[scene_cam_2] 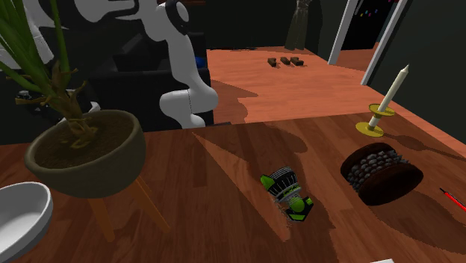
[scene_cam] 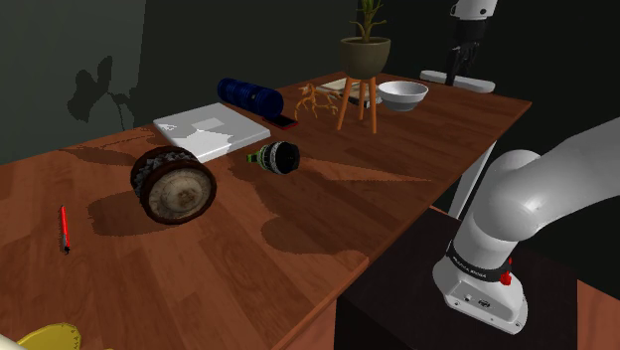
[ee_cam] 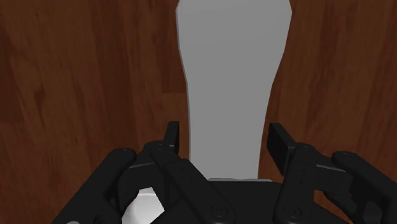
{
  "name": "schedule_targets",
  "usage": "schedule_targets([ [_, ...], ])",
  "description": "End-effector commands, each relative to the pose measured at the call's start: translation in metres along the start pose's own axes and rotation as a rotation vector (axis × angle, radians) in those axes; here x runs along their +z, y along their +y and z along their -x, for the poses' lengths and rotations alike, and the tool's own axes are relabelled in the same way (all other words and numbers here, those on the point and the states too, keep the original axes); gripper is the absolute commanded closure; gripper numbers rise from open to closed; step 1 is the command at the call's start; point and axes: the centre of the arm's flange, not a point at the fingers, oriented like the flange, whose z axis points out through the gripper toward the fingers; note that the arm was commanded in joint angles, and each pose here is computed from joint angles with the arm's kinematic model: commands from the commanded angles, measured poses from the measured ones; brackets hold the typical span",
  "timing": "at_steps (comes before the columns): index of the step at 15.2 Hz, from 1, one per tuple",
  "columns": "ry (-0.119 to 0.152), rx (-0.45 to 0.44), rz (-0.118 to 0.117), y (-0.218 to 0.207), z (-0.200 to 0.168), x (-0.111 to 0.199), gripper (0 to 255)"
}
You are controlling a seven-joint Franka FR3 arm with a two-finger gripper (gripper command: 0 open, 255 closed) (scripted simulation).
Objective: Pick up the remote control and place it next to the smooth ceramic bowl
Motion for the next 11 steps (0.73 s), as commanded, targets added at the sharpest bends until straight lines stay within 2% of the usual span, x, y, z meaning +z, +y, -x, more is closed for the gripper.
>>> schedule_targets([
  [1,0.0,-0.001,0.002,0.018,-0.001,0.001,255],
  [11,0.0,-0.001,0.002,0.017,-0.001,0.053,255],
])
